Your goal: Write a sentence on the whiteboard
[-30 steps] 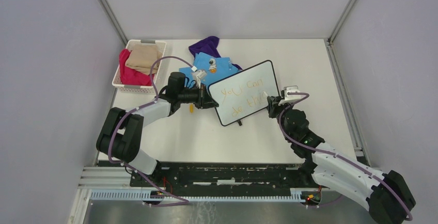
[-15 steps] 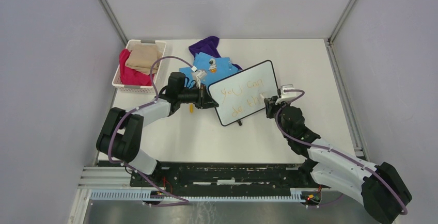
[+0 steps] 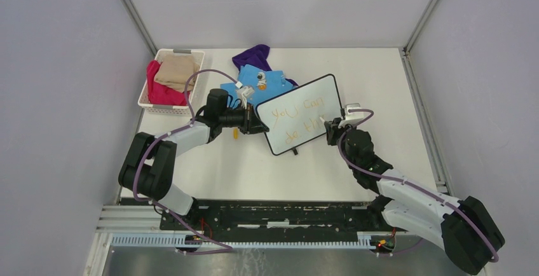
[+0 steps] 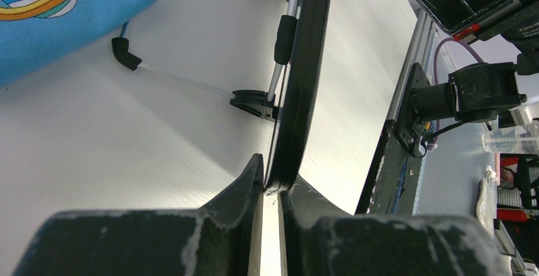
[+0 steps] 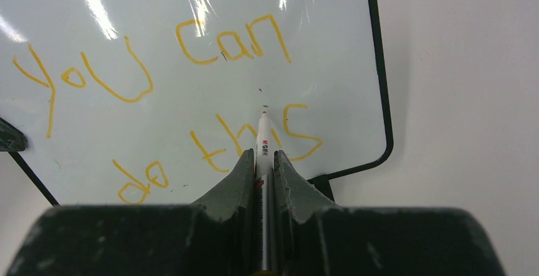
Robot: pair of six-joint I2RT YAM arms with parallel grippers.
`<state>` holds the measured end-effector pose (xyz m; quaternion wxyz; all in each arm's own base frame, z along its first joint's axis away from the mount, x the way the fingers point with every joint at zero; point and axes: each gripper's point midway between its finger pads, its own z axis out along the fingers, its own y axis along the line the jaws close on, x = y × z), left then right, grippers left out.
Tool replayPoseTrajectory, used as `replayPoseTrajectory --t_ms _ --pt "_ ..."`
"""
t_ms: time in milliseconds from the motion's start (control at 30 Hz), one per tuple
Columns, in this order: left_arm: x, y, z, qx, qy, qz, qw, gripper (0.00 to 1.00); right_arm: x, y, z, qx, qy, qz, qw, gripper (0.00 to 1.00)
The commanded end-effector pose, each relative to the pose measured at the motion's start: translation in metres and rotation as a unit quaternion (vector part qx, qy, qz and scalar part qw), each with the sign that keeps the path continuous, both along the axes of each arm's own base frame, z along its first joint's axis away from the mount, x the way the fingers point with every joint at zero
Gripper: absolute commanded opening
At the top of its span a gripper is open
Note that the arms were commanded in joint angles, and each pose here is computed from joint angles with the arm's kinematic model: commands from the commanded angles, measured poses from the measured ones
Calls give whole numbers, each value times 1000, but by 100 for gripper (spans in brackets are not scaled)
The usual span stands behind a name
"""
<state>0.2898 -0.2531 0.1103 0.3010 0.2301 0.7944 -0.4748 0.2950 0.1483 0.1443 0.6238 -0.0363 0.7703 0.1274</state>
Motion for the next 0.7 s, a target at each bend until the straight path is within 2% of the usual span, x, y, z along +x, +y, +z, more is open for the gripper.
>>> replayPoseTrajectory --t_ms 0,667 --pt "-3 12 -33 54 35 21 998 2 9 4 24 32 -34 -3 999 0" --pt "-3 12 -33 54 34 20 998 2 10 2 9 27 -18 -5 999 0"
